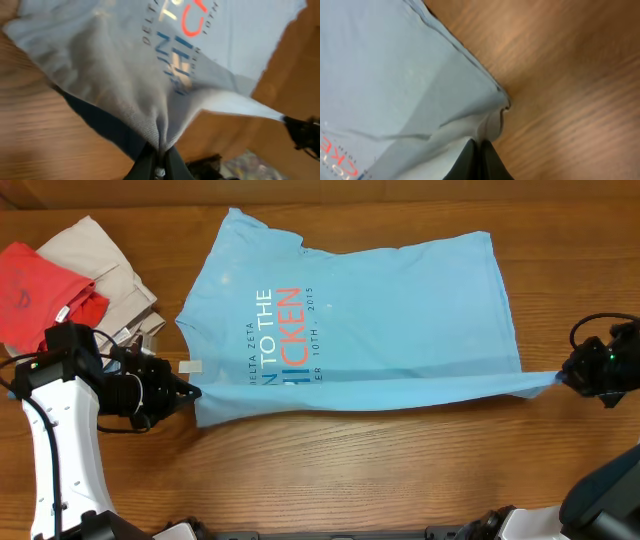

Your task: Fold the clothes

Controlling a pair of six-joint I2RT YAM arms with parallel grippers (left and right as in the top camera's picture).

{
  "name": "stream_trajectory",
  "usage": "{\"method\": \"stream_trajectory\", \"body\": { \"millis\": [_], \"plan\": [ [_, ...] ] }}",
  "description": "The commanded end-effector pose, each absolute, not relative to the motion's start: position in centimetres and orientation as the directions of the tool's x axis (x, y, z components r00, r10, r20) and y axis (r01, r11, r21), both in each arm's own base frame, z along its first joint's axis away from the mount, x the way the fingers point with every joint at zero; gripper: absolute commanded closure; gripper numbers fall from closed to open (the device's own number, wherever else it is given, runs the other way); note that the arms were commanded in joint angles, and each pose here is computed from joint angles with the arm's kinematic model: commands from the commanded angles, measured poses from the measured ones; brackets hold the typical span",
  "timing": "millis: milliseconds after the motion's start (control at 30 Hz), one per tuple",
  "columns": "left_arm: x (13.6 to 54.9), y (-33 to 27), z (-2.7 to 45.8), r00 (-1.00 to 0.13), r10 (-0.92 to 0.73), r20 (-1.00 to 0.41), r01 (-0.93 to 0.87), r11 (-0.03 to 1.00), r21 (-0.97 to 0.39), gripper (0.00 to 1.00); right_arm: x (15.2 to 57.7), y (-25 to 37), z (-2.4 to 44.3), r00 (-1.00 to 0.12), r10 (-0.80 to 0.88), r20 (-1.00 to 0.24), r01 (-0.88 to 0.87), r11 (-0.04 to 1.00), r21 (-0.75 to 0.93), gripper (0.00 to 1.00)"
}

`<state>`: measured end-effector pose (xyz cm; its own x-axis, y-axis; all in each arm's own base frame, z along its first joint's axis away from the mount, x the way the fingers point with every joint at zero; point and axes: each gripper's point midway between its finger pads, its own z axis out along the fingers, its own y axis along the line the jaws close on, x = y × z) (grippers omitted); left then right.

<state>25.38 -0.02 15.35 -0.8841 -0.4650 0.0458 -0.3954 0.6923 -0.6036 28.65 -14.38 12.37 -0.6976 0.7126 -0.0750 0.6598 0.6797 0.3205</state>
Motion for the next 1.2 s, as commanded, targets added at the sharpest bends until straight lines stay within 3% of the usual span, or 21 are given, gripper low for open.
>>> {"method": "stream_trajectory", "body": {
  "millis": [0,200,633,767,900,1033,1167],
  "plan": [
    [26.6,2.7,14.9,-0.855,-0.516,-0.049,-0.422,0.747,-0.514,0.96,30.7,-15.1,14.5,-0.687,0.702,-0.188,0.615,0.699,0.366,0.96],
    [31.5,5.3,15.0,-0.800,-0.552,-0.234,-0.388,0.775,-0.498,0.96,33.3,-15.1,14.9,-0.697,0.662,-0.276,0.556,0.742,0.376,0.92],
    [34.0,3.4,9.7,-0.844,-0.526,-0.109,-0.406,0.758,-0.510,0.96,34.7,-14.0,12.2,-0.749,0.615,-0.247,0.539,0.782,0.311,0.93],
    [34.6,1.5,11.7,-0.862,-0.492,-0.122,-0.314,0.708,-0.633,0.96,34.3,-14.2,13.0,-0.738,0.626,-0.251,0.544,0.773,0.327,0.96],
    [34.5,0.6,15.9,-0.863,-0.472,-0.182,-0.211,0.664,-0.717,0.96,33.9,-14.7,17.4,-0.697,0.650,-0.302,0.530,0.751,0.394,0.96],
    [32.5,0.6,18.8,-0.856,-0.450,-0.255,-0.182,0.723,-0.666,0.96,32.0,-15.4,21.1,-0.663,0.674,-0.327,0.559,0.736,0.382,0.96],
    [29.2,1.0,19.8,-0.853,-0.457,-0.253,-0.242,0.775,-0.584,0.96,29.9,-15.0,21.7,-0.662,0.689,-0.295,0.593,0.722,0.357,0.96]
  ]
}}
